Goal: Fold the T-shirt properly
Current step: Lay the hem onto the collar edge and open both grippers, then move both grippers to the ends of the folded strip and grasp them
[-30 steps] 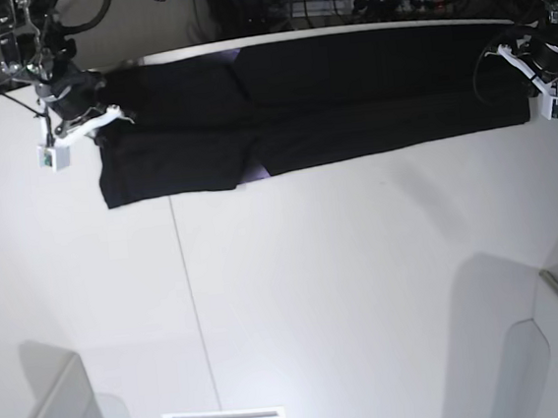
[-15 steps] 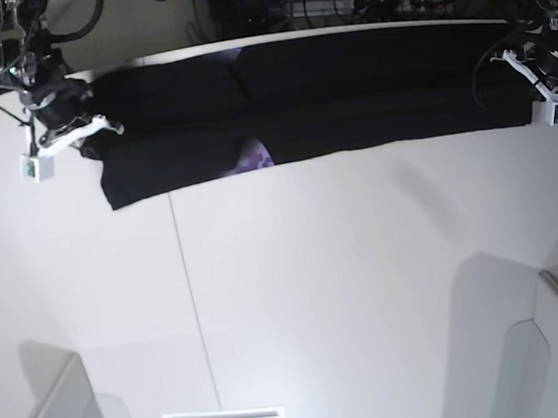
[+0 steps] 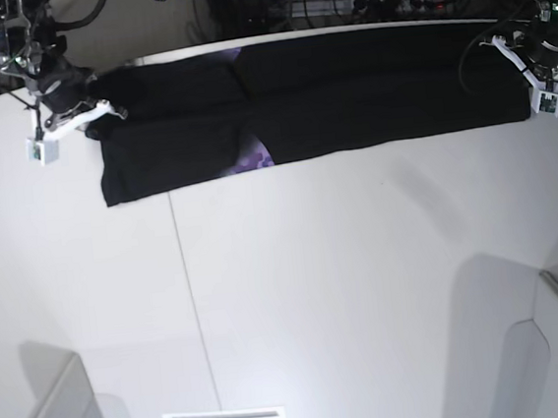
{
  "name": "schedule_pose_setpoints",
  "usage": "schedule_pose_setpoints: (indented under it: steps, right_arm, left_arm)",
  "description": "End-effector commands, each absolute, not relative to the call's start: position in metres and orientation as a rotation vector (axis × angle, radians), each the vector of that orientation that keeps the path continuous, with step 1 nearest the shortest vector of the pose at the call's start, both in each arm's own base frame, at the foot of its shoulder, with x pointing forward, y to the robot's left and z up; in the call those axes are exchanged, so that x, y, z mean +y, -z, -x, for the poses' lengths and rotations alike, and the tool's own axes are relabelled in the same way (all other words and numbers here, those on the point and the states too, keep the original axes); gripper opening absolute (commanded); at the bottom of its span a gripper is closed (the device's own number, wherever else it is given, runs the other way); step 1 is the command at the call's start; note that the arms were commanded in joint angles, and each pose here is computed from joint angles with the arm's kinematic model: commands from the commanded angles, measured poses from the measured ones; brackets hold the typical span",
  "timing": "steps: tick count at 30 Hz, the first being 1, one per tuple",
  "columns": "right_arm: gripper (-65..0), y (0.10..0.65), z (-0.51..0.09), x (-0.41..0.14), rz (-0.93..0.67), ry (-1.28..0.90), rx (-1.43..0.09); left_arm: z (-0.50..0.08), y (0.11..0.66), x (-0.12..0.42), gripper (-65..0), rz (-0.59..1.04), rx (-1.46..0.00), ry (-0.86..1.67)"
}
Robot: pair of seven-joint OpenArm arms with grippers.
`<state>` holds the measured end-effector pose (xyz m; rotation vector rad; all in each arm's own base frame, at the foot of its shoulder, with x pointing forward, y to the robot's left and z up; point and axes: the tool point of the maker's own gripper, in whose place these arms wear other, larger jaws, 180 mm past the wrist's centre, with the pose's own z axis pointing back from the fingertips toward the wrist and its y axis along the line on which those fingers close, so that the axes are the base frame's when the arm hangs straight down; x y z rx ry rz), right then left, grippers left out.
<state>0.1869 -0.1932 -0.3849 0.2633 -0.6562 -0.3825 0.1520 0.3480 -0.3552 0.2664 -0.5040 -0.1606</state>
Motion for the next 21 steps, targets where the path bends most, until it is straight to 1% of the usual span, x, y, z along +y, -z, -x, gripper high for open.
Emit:
schedule_pose_setpoints:
  steps: [1, 4, 5, 7, 10, 12, 14, 15, 16, 17, 18, 19, 20, 21]
  right_arm:
    - [-65.0, 0.376, -0.194, -0.197, -0.259, 0.371, -0.700]
    - [-49.2, 0.377, -0.191, -0.197, -0.256, 0.375, -0.696]
    - [-45.3, 0.377, -0.191, -0.197, -0.256, 0.374, -0.699]
    - [-42.2, 0.375, -0.192, -0.198, -0.254, 0.376, -0.706]
    - [-42.0, 0.370, -0.196, -0.203, -0.244, 0.385, -0.743]
    - [-41.9, 0.368, -0.199, -0.202, -0.246, 0.388, -0.768]
    - [-41.9, 0.364, -0.201, -0.201, -0.250, 0.368, -0.796]
    - [-42.0, 0.361, -0.203, -0.197, -0.265, 0.344, -0.819]
    - [-42.0, 0.359, -0.205, -0.192, -0.287, 0.312, -0.833]
    - [-42.3, 0.356, -0.206, -0.183, -0.318, 0.268, -0.845]
    - [-42.6, 0.354, -0.206, -0.174, -0.348, 0.232, -0.851]
    - [-44.6, 0.353, -0.206, -0.166, -0.371, 0.207, -0.849]
    - [-48.0, 0.356, -0.206, -0.161, -0.384, 0.199, -0.841]
    - [-53.1, 0.356, -0.207, -0.157, -0.393, 0.195, -0.840]
  left_arm:
    - [-0.156, 0.346, 0.353, -65.0, -0.292, -0.526, 0.171]
    - [-0.156, 0.345, 0.353, -65.0, -0.293, -0.528, 0.170]
    - [-0.156, 0.345, 0.353, -64.7, -0.293, -0.529, 0.170]
    - [-0.156, 0.344, 0.353, -51.8, -0.294, -0.530, 0.171]
    - [-0.156, 0.342, 0.357, -34.2, -0.304, -0.534, 0.163]
    - [-0.153, 0.335, 0.367, -26.2, -0.327, -0.545, 0.132]
    - [-0.150, 0.328, 0.376, -20.7, -0.349, -0.557, 0.107]
    - [-0.150, 0.323, 0.381, -19.4, -0.363, -0.567, 0.095]
    - [-0.149, 0.322, 0.381, -19.4, -0.366, -0.573, 0.083]
    - [-0.147, 0.323, 0.381, -19.9, -0.363, -0.578, 0.062]
    - [-0.145, 0.325, 0.379, -21.7, -0.356, -0.580, 0.049]
    - [-0.145, 0.329, 0.376, -25.5, -0.343, -0.577, 0.046]
    - [-0.145, 0.333, 0.371, -31.1, -0.328, -0.574, 0.045]
    - [-0.147, 0.338, 0.364, -38.3, -0.309, -0.576, 0.046]
